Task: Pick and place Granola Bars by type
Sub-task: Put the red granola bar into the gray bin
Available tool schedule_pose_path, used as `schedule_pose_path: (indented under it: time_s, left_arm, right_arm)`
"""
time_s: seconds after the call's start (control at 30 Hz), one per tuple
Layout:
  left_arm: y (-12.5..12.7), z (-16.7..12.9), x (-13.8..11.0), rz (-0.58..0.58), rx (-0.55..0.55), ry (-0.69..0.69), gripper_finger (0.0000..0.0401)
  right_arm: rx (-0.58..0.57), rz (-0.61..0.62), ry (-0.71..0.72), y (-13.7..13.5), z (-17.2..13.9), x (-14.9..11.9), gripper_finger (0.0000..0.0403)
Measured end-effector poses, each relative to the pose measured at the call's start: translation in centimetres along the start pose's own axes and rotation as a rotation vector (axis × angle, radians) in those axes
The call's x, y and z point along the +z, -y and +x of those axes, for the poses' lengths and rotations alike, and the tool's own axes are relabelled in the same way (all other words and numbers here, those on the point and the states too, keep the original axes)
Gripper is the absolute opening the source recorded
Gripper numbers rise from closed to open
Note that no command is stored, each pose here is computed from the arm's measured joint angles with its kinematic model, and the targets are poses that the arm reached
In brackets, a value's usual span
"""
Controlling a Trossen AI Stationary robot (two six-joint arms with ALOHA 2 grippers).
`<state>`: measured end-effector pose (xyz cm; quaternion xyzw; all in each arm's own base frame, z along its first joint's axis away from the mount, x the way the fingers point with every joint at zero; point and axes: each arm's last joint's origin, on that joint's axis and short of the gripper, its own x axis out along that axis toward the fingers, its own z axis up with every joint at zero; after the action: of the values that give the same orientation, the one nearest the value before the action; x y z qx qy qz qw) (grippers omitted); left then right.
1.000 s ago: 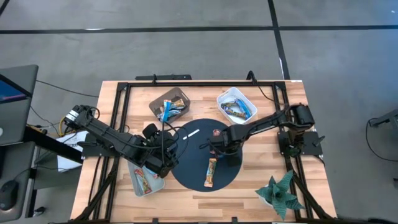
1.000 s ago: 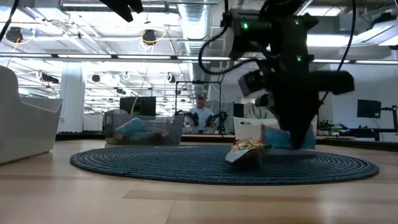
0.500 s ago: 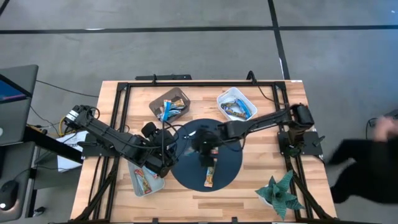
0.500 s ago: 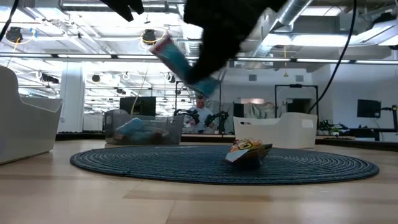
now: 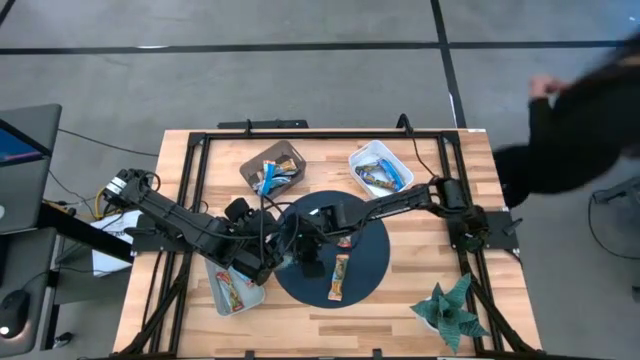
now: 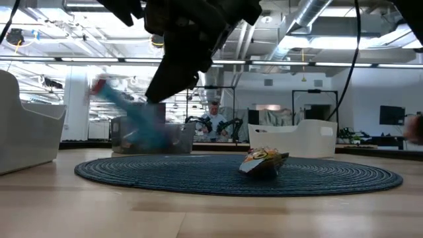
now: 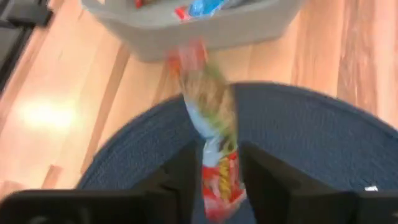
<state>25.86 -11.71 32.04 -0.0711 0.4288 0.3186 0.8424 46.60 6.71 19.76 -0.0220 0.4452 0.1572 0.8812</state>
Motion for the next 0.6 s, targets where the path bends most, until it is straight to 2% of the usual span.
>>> schedule_pose_path:
  time_s: [0.2, 0.3, 0.47, 0.6]
  left_arm:
    - [-0.1, 0.0, -0.2, -0.008, -0.005, -0.036, 0.0234]
    - [-0.1, 0.0, -0.2, -0.010, -0.011, -0.047, 0.0234]
    - [0.0, 0.0, -0.3, -0.018, -0.036, -0.090, 0.0234]
    - [0.1, 0.0, -0.3, -0.054, -0.054, -0.104, 0.0234]
  right_arm:
    - [-0.002, 0.095, -0.048, 1.4, -0.7, -0.2, 0.0216]
    - [0.003, 0.119, -0.093, 1.9, -2.1, -0.5, 0.0252]
    - [-0.025, 0.082, -0.132, 1.1, -6.3, -0.3, 0.0264]
    - [-0.042, 0.046, -0.089, 0.3, -10.2, -0.2, 0.0263]
